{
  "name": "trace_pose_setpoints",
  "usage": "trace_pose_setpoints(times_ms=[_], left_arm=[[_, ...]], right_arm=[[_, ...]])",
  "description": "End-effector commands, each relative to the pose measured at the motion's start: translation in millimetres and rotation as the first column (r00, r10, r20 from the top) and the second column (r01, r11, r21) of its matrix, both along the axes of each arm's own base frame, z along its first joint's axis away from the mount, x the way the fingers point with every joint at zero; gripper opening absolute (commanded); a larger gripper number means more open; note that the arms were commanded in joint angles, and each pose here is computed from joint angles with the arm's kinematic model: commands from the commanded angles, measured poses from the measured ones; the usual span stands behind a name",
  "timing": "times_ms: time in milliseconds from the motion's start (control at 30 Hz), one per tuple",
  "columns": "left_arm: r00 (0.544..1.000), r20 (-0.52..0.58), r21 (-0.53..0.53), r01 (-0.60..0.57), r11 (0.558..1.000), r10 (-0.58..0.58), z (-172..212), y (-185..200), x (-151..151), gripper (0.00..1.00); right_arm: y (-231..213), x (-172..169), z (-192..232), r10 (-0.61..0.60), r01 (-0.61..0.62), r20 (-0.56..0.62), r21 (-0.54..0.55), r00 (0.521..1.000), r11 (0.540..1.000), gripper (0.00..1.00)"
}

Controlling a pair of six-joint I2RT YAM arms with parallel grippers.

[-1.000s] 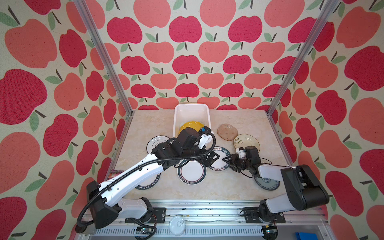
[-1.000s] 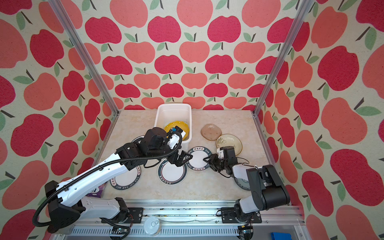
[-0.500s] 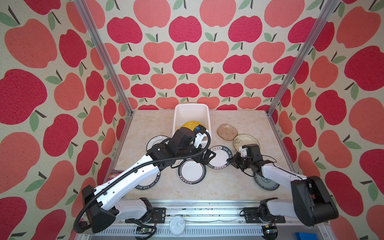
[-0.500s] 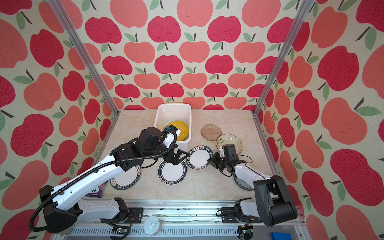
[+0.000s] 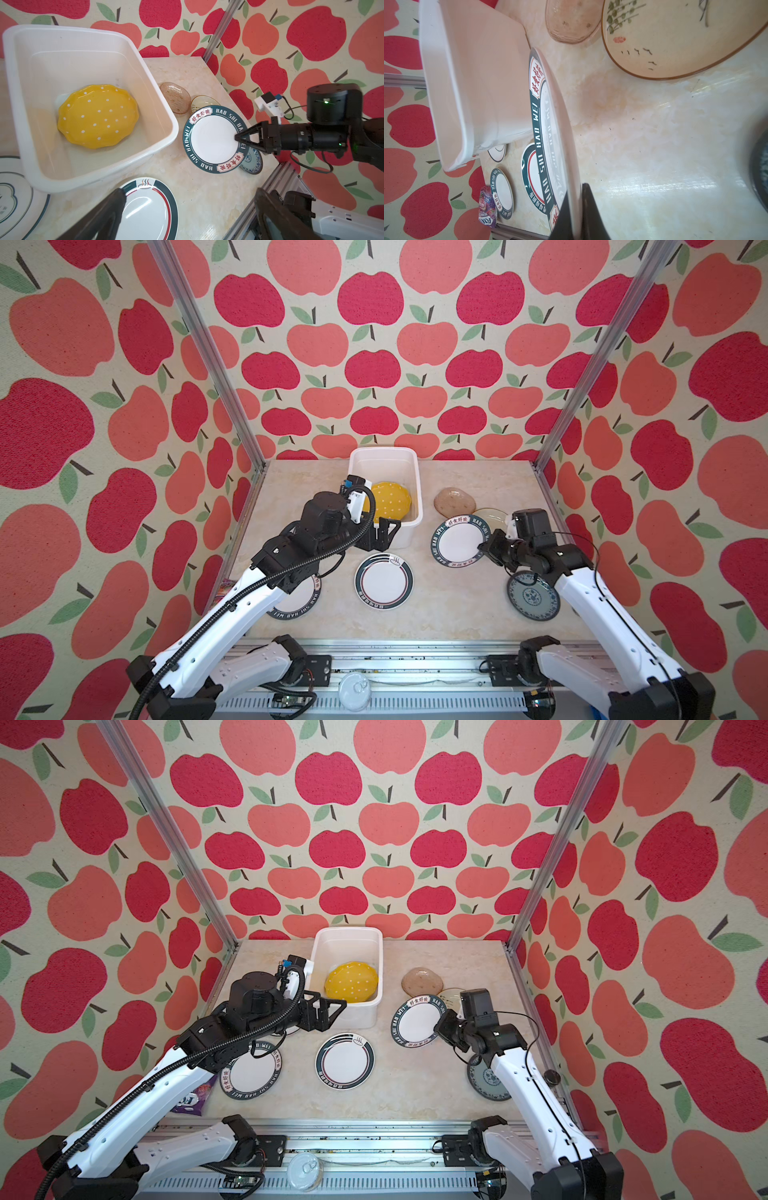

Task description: Place the plates into the plastic bin on the countertop

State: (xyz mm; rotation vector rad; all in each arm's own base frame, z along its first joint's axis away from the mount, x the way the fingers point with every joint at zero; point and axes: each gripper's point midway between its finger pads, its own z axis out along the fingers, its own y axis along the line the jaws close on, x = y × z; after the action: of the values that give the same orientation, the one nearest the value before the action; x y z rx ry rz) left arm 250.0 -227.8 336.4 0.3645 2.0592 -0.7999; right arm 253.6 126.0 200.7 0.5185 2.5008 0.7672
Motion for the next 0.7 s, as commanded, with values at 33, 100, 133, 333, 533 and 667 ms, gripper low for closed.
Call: trace_pose_setpoints(times_ms=[33,100,133,333,533,667], left_arm=[[0.990,-0.025,-0.093,-0.139,0.986,0.137,11,29,16,0.99],[0.983,-0.037,-0.094,-0.184,0.978,0.182,11,43,20,0.99],[0.979,-0.044,-0.095,-0.204,0.974,0.201,10,49,22,0.99],[0.936,-0.115,-0.175,-0.348,0.921,0.332,6,88,31,0.99],[0.887,-0.165,-0.234,-0.460,0.856,0.431,8,120,41,0.99],[0.881,-0.183,-0.240,-0.471,0.849,0.436,7,129,42,0.99]], right_arm=[[-20,-20,56,-0.028,0.029,0.020,-0.080,0.999,0.996,0.00],[-11,-12,86,-0.038,0.039,0.053,-0.021,0.998,0.999,0.00],[-5,-7,98,-0.045,0.044,0.067,0.011,0.997,0.999,0.00],[48,41,163,-0.080,0.050,0.164,0.179,0.983,0.982,0.00],[114,85,175,-0.165,0.119,0.131,0.304,0.978,0.945,0.00],[145,98,164,-0.341,0.274,0.118,0.383,0.933,0.882,0.00]])
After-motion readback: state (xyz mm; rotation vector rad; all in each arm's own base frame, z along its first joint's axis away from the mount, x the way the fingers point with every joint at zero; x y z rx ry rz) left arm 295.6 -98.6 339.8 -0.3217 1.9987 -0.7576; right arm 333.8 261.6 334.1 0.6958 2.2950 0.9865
